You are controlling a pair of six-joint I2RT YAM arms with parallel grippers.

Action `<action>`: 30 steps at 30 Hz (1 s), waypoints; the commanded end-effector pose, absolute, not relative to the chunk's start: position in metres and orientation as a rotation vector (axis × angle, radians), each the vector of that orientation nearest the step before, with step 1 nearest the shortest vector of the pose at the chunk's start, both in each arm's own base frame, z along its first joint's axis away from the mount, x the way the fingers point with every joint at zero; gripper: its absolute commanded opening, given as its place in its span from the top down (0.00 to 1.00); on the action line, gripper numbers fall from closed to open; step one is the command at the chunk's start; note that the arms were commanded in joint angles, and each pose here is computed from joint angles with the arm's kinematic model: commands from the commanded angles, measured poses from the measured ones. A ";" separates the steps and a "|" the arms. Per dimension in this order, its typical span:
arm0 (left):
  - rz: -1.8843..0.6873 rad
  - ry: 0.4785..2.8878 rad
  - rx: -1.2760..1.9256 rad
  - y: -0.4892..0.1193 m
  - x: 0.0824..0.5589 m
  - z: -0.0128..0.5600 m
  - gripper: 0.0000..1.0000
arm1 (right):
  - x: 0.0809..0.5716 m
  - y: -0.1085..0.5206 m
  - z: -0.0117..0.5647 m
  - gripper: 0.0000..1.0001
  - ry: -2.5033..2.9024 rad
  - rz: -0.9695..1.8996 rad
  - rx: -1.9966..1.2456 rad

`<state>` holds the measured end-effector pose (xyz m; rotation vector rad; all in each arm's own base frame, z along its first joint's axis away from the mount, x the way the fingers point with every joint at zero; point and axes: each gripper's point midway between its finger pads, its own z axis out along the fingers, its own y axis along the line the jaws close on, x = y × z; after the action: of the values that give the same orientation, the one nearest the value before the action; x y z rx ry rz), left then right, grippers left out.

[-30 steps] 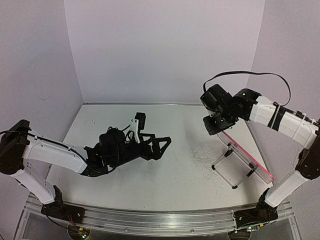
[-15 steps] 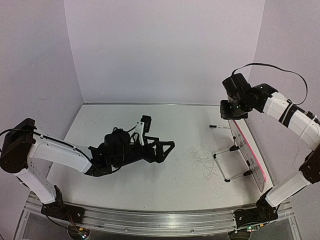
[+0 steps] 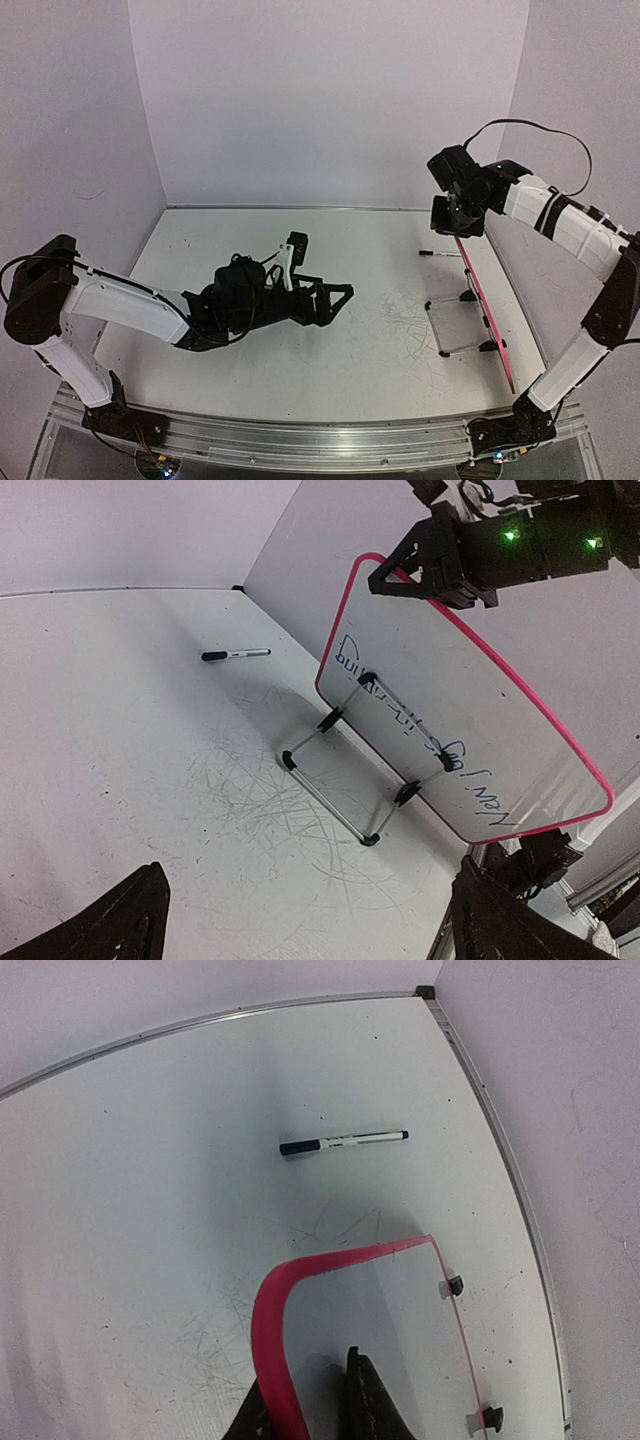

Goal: Write a sentence on the whiteboard
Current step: Adjust the whiteboard at the center of the board.

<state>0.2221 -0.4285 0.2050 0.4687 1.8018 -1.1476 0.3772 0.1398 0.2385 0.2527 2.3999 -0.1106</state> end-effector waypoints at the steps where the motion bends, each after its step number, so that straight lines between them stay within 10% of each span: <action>1: -1.179 1.760 0.458 -0.431 0.225 0.226 0.01 | 0.403 0.211 0.260 1.00 2.316 0.525 0.688; 30: -1.296 1.706 0.543 -0.458 0.222 0.253 0.01 | 0.394 0.165 0.259 1.00 2.195 0.327 0.847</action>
<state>0.2231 -0.4404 0.2242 0.5107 1.7806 -1.2127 0.4087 0.1838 0.2551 0.9203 2.1873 0.4534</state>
